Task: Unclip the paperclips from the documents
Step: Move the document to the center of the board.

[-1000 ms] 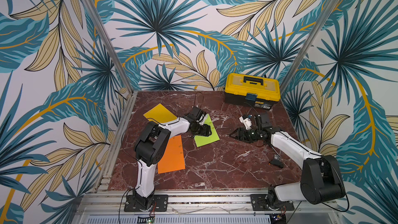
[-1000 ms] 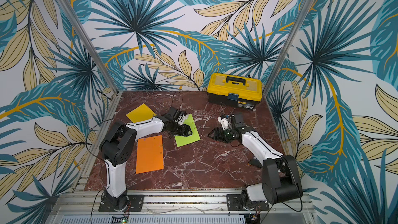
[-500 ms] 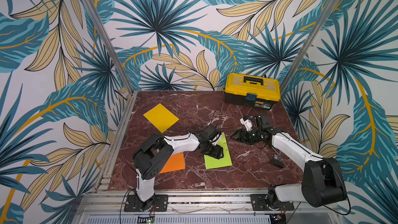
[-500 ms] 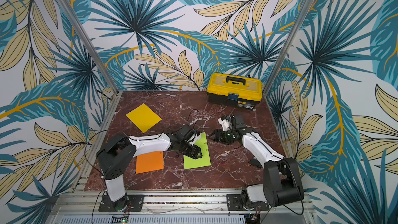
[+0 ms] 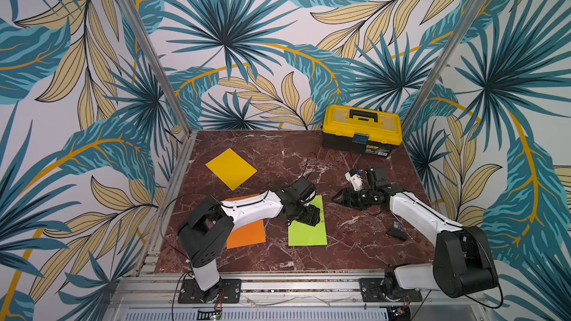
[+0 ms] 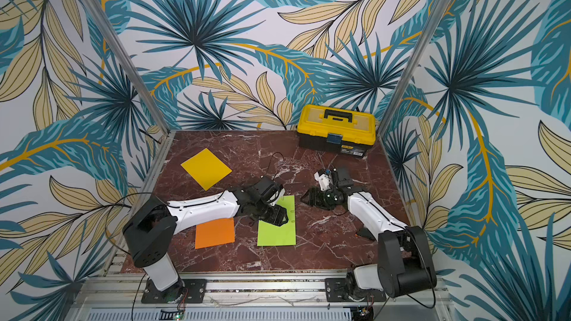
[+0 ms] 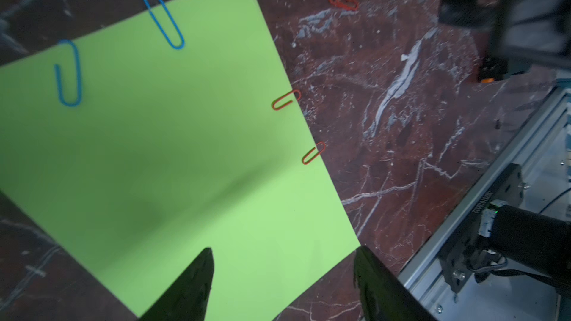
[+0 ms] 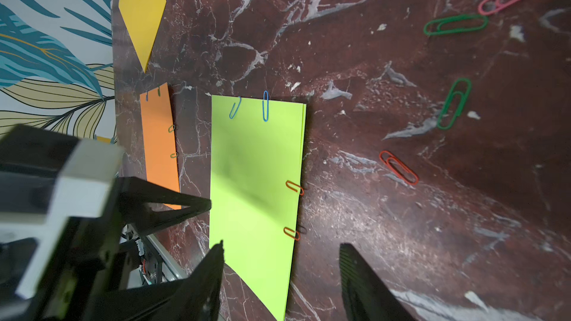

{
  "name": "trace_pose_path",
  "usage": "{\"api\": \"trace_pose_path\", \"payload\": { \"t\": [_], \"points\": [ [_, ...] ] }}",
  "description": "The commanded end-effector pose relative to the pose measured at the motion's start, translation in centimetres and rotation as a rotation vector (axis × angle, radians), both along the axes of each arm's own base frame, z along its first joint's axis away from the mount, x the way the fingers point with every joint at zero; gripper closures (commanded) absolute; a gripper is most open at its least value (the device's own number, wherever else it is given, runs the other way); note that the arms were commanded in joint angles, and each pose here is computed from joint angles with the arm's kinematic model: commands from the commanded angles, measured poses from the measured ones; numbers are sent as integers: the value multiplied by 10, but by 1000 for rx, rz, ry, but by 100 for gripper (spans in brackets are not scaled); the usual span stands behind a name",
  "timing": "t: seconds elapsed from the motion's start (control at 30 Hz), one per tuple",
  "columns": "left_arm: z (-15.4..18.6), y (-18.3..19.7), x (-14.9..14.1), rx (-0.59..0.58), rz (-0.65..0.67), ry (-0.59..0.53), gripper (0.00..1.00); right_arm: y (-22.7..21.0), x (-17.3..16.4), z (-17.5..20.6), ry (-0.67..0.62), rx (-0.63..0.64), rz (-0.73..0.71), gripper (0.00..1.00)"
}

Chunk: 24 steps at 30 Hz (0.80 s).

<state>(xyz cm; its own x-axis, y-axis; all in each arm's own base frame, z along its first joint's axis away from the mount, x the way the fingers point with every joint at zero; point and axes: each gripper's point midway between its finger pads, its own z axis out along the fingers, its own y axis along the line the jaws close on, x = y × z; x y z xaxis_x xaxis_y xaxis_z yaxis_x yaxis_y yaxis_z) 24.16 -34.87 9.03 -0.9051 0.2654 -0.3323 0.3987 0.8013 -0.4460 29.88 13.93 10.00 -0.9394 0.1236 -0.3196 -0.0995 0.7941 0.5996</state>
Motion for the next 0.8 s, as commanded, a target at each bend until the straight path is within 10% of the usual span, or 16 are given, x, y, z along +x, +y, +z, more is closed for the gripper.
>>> {"api": "trace_pose_path", "payload": {
  "t": [0.0,0.77],
  "points": [
    [16,14,15,-28,108,-37,26,-1,1,11,-20,-21,3,39],
    [-41,72,68,62,376,109,30,19,21,-31,71,-33,32,39]
  ]
}}
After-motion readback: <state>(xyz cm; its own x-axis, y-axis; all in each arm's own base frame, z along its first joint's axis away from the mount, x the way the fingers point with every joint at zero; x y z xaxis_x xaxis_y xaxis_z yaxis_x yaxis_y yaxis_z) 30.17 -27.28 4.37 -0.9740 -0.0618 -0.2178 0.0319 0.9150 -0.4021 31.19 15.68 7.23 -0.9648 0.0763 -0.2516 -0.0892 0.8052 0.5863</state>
